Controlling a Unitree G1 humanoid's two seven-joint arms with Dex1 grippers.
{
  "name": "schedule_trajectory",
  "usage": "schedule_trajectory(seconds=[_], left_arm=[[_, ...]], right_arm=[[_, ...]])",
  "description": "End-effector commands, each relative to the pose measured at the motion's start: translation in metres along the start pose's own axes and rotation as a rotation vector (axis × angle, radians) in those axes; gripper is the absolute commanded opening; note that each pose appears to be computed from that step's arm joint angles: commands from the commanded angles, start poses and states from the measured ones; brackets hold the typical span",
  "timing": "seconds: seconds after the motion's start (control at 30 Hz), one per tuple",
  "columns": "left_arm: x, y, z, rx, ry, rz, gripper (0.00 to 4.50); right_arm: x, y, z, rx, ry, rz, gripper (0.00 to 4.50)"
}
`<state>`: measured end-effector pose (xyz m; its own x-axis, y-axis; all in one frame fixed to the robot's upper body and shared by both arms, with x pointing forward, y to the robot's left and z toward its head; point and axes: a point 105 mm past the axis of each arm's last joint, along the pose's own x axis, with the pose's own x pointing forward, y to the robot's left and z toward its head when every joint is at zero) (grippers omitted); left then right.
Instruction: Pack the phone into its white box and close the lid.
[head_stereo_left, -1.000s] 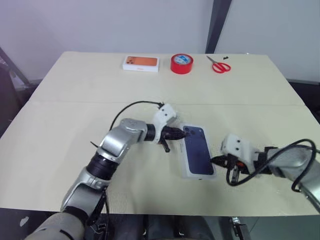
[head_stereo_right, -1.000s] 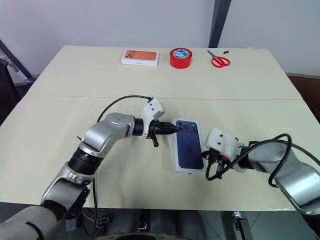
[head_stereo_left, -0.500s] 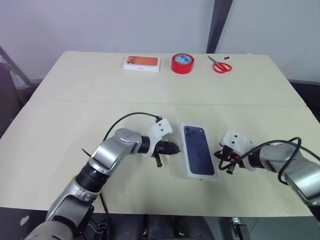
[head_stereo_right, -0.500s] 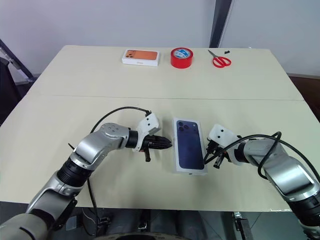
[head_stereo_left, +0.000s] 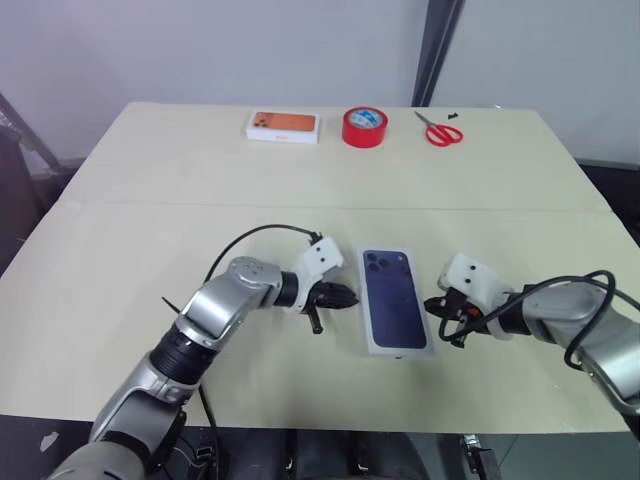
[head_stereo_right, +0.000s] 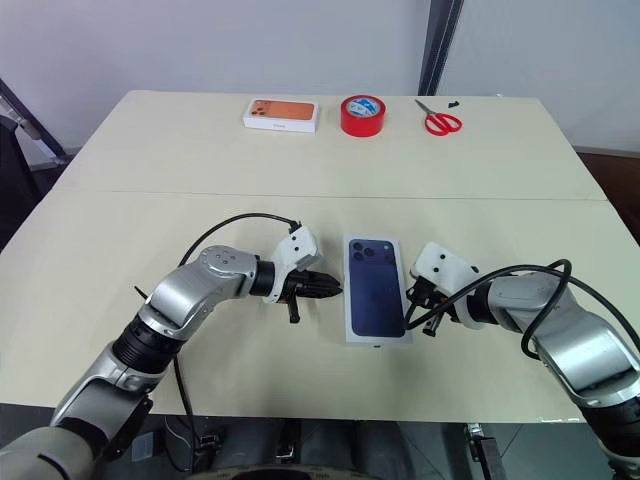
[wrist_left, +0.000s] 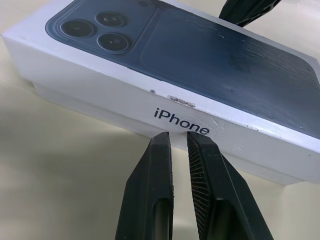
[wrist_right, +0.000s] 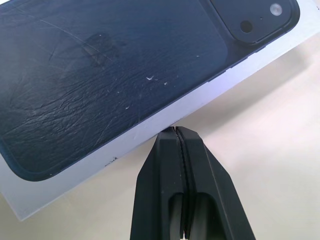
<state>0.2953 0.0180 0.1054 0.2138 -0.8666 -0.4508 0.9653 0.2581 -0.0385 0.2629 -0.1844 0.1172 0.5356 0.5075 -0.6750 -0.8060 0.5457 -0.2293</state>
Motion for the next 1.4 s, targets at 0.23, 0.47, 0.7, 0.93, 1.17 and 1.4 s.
schedule_trajectory(seconds=[0.23,0.47,0.7,0.93,1.17,1.4], left_arm=[[-0.006,-0.001,0.007,0.022,-0.021,0.008,0.59],[-0.007,0.002,0.004,0.013,-0.015,0.018,0.59],[-0.007,0.005,0.002,0.010,-0.009,0.027,0.59],[-0.008,0.006,0.001,0.008,-0.006,0.031,0.59],[-0.009,0.006,0.000,0.005,-0.003,0.033,0.59],[-0.009,0.005,-0.001,0.005,0.000,0.031,0.59]], right_arm=[[-0.003,0.003,0.007,-0.042,-0.020,0.006,0.03],[-0.004,0.003,0.007,-0.045,-0.018,0.006,0.03],[-0.006,0.003,0.007,-0.050,-0.018,0.006,0.03],[-0.006,0.006,0.010,-0.058,-0.027,0.020,0.03],[-0.007,0.008,0.012,-0.063,-0.036,0.026,0.03],[-0.008,0.009,0.016,-0.066,-0.057,0.031,0.03]])
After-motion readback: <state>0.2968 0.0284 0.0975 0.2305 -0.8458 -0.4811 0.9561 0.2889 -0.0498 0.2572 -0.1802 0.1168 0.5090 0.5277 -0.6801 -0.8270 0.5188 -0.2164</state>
